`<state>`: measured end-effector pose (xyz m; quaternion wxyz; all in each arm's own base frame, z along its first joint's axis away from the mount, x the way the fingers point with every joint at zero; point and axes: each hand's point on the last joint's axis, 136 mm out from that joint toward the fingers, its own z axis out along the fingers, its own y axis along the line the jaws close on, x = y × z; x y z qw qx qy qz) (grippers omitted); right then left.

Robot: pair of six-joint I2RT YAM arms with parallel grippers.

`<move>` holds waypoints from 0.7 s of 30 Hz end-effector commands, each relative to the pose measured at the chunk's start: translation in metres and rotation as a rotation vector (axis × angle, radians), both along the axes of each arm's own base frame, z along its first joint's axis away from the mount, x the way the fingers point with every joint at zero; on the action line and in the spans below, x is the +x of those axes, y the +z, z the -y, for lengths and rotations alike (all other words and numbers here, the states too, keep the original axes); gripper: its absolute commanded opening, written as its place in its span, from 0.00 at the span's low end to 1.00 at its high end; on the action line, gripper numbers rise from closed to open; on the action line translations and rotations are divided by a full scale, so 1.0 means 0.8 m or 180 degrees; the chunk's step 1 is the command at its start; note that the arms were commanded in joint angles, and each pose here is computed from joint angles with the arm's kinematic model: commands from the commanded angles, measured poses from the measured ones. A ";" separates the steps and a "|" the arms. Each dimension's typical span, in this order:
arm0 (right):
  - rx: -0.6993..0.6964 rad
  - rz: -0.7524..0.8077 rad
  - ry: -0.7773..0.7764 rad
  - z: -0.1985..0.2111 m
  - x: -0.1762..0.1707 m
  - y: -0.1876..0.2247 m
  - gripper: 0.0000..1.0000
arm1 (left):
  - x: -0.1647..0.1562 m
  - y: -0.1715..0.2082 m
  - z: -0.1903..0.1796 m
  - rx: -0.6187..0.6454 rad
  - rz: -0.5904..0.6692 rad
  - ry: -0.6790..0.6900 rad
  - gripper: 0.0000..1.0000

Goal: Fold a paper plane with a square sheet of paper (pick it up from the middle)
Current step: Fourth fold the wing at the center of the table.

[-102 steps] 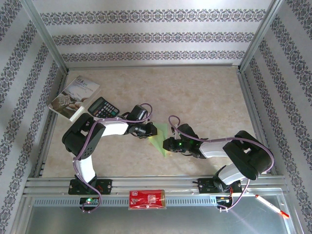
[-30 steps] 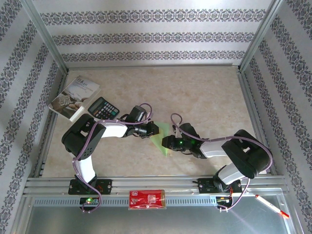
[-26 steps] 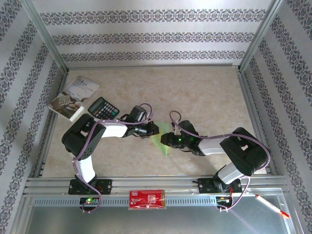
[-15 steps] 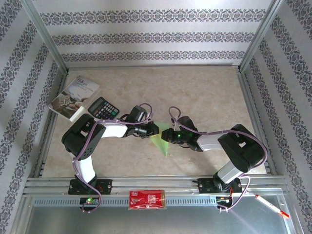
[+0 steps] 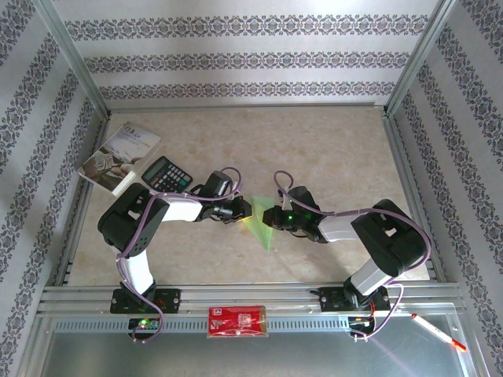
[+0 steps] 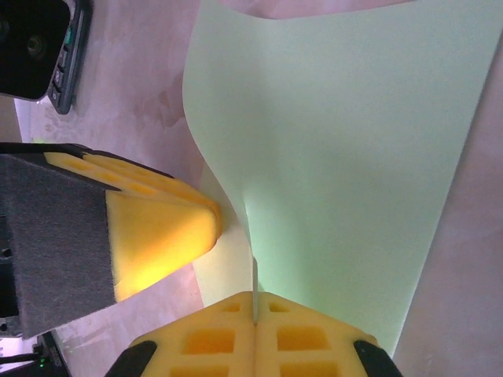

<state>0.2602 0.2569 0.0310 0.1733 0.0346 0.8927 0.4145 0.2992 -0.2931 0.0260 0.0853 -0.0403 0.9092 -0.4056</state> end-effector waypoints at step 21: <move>0.0095 0.0085 -0.0345 0.022 0.004 0.003 0.01 | -0.012 -0.043 -0.027 0.0440 -0.0145 -0.0021 0.03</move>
